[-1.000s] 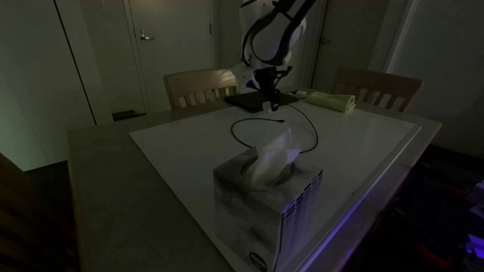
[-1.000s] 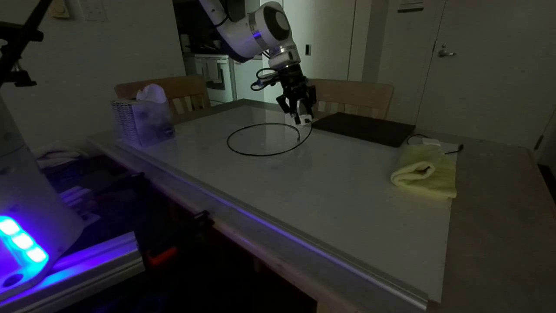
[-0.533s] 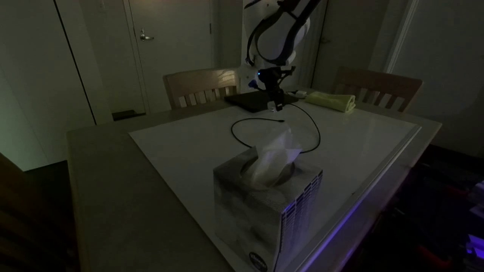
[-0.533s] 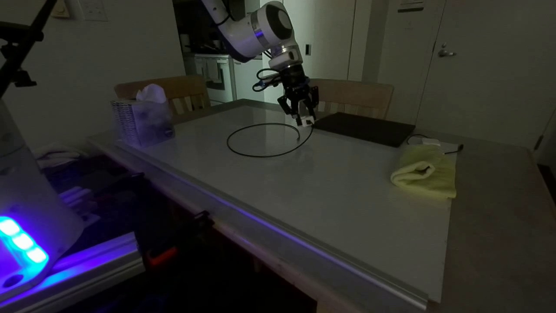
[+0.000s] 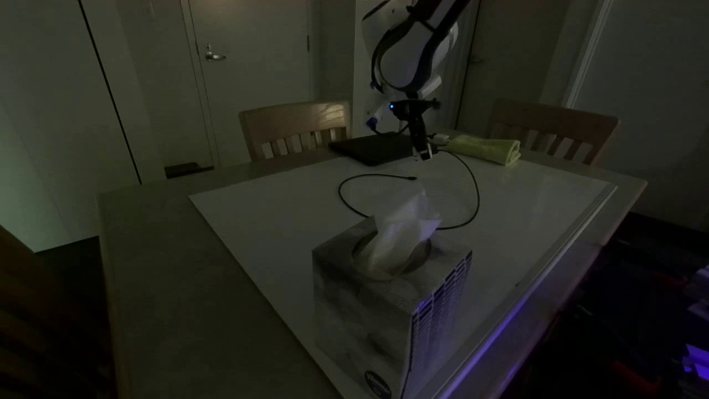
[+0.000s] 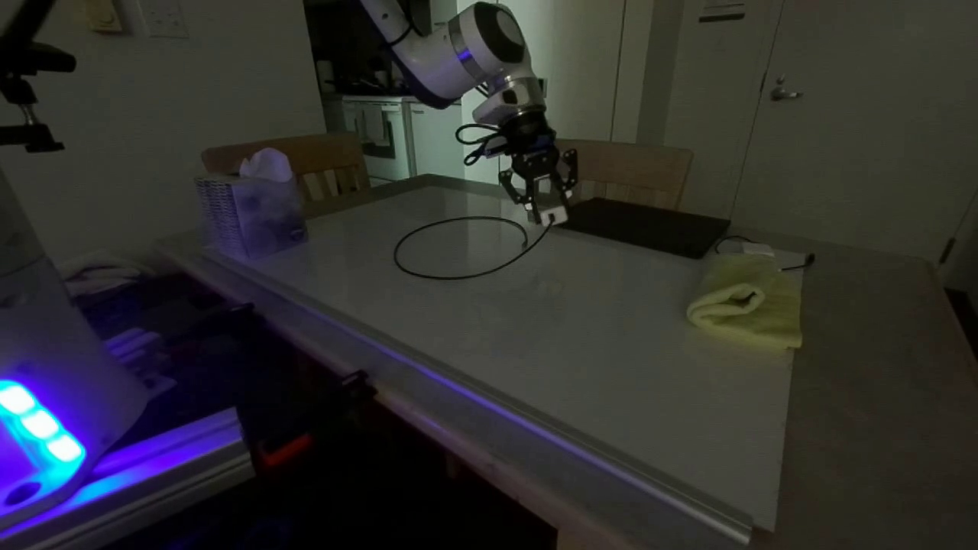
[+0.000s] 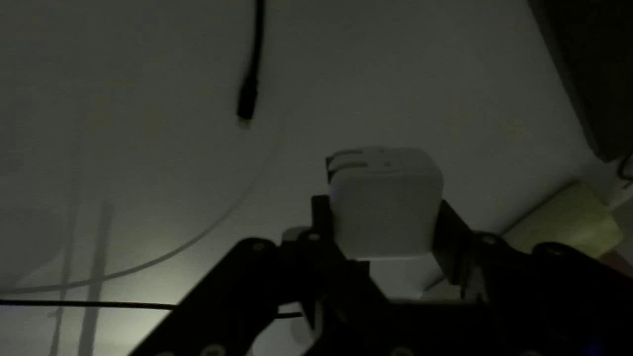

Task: Straighten the cable

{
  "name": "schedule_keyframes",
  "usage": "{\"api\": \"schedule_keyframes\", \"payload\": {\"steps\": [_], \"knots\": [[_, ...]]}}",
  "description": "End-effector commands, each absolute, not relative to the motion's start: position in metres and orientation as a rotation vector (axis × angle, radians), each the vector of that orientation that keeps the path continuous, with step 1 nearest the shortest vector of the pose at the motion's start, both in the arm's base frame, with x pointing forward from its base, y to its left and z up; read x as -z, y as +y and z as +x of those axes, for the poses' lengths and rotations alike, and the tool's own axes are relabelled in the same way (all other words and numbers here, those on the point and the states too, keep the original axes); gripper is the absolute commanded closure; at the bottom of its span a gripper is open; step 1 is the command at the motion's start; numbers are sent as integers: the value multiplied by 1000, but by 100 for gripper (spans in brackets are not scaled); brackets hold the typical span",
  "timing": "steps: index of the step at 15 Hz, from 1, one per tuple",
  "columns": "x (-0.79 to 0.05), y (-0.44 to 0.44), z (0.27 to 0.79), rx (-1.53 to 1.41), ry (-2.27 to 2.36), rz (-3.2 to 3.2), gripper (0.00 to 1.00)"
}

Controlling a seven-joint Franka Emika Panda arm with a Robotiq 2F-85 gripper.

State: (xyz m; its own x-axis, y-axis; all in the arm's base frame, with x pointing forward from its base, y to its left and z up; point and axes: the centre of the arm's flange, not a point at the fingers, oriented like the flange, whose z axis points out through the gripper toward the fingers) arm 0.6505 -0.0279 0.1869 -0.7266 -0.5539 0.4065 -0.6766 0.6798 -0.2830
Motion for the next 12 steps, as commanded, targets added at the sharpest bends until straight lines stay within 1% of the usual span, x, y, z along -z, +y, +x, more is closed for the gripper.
{"api": "schedule_keyframes", "payload": {"steps": [1,3,4,5,8,9,12], "knots": [[-196,-48,644,-652,-2667,693,74],[-208,-62,639,-649,-2736,521,74],[-216,-66,649,-631,-2735,646,74],[-220,-69,649,-650,-2737,630,49],[-214,-63,649,-639,-2731,645,49],[-214,-63,649,-639,-2731,645,74],[-211,-72,649,-667,-2698,393,74]]}}
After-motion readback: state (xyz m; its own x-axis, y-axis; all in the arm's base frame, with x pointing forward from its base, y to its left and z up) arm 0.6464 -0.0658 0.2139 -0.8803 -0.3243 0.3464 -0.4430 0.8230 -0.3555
